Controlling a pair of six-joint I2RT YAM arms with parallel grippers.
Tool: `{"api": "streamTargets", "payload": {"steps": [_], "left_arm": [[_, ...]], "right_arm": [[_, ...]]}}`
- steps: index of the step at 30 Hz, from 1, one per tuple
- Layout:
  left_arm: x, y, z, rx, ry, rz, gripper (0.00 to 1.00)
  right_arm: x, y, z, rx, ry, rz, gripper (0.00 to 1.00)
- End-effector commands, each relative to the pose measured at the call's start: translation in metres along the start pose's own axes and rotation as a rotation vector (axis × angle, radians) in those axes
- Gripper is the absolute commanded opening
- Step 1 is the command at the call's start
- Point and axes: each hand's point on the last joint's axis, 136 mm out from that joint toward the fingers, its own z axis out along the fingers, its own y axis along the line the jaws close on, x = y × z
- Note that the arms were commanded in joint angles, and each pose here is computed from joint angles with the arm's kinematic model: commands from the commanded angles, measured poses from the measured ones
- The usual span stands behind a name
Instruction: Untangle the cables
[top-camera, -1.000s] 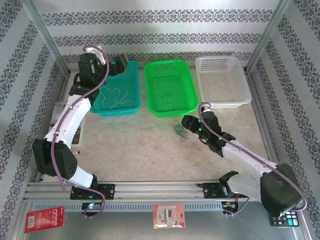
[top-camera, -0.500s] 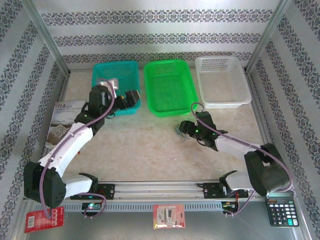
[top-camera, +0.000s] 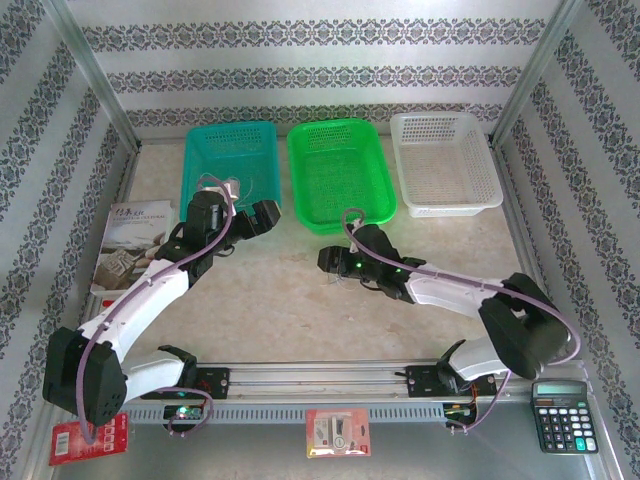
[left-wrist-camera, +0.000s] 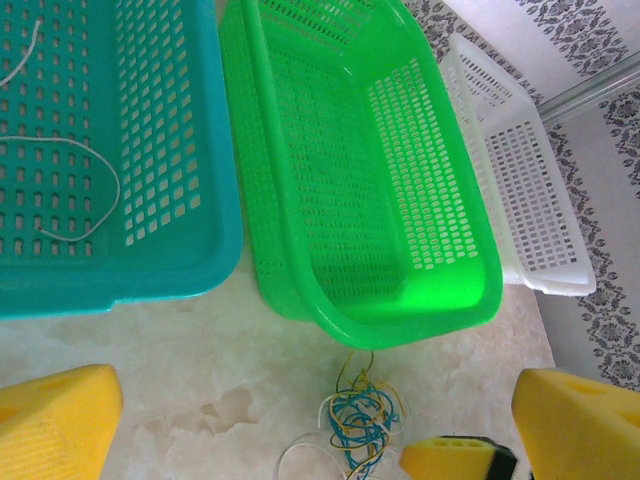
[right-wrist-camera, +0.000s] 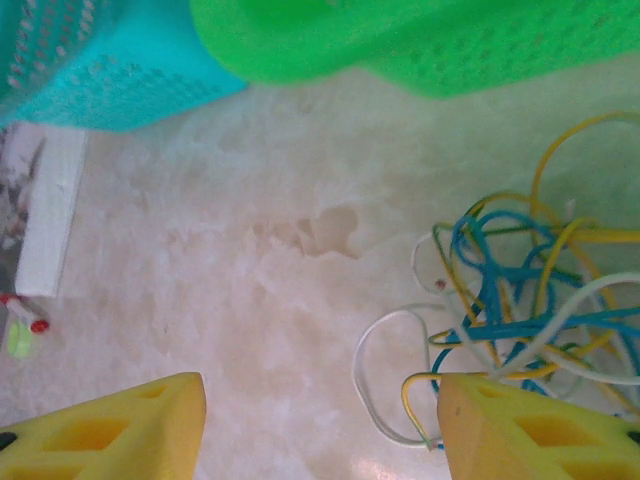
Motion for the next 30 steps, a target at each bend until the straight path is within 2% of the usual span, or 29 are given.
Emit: {"api": "streamTargets", "payload": {"steps": [1, 6, 9, 14, 30], "left_arm": [[-0.009, -0.021, -0.008, 0.047, -0.042, 0.019, 1.00], [0.002, -0.027, -0.011, 0.040, -0.030, 0.044, 1.00], [0.008, -0.033, -0.009, 0.051, -0.020, 0.048, 1.00], [0.013, -0.039, -0.002, 0.079, -0.009, 0.037, 1.00], [0.023, -0.049, 0.008, 0.092, 0.020, 0.042, 1.00]], "right_arm": [[-0.017, -0.019, -0.023, 0.055, -0.091, 0.033, 0.62], [-0.007, -0.067, -0.045, 0.154, -0.105, 0.102, 0.56], [0.006, -0.081, -0.048, 0.165, -0.088, 0.126, 0.46], [0.022, -0.080, -0.039, 0.143, -0.032, 0.124, 0.34], [0.037, -0.072, -0.003, 0.129, 0.039, 0.105, 0.27]]}}
